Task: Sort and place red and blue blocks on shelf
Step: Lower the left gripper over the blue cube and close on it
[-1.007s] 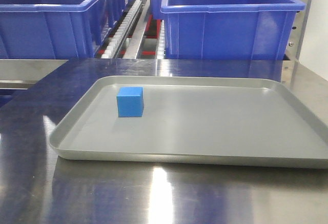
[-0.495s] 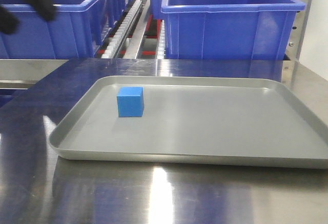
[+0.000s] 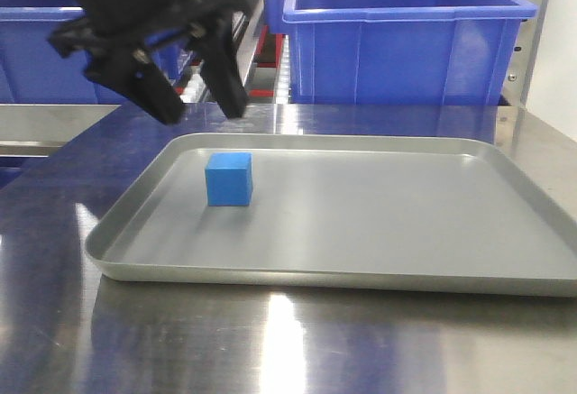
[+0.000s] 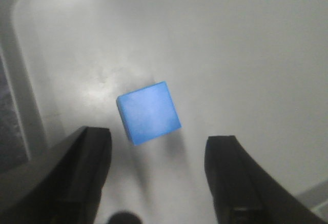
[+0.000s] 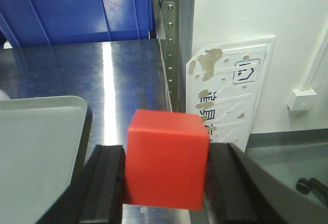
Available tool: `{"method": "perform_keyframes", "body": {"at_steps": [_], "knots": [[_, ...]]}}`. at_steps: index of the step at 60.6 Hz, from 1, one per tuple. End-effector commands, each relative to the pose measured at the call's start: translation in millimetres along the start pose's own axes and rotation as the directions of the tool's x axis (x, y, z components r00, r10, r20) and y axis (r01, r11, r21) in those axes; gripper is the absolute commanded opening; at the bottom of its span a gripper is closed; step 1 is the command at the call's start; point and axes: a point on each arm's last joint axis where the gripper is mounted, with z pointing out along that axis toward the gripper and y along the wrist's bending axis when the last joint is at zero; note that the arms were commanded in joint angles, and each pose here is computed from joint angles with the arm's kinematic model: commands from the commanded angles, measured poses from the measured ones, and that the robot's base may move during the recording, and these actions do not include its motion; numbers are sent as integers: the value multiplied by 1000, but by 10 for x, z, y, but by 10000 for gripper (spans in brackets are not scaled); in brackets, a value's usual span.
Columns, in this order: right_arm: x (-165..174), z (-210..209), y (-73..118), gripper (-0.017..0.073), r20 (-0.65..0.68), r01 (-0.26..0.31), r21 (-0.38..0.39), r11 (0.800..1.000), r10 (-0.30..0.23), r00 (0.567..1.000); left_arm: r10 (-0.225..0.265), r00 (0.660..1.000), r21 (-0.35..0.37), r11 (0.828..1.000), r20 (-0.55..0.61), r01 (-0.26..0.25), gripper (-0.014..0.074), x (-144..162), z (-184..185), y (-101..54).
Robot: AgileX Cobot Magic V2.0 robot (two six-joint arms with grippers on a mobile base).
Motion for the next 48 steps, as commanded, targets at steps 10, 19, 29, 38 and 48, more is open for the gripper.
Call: {"method": "perform_keyframes", "body": {"at_steps": [10,19,29,38,48], "knots": [[-167,-30,13,57,118,18,-7,1000,-17,993,4,997,-9,1000,76,-3,462,-126,8,-131],[-167,-30,13,57,118,18,-7,1000,-17,993,9,997,-7,1000,73,-9,462,-150,90,-162],[-167,-30,13,57,118,18,-7,1000,-17,993,0,996,-3,1000,92,0,462,-194,84,-197],[-167,-30,13,57,118,18,-7,1000,-17,993,-9,995,-6,1000,103,10,462,-201,83,-199],[-167,-30,13,57,118,18,-7,1000,-17,993,-20,993,-28,999,116,23,462,-213,89,-177]]}}
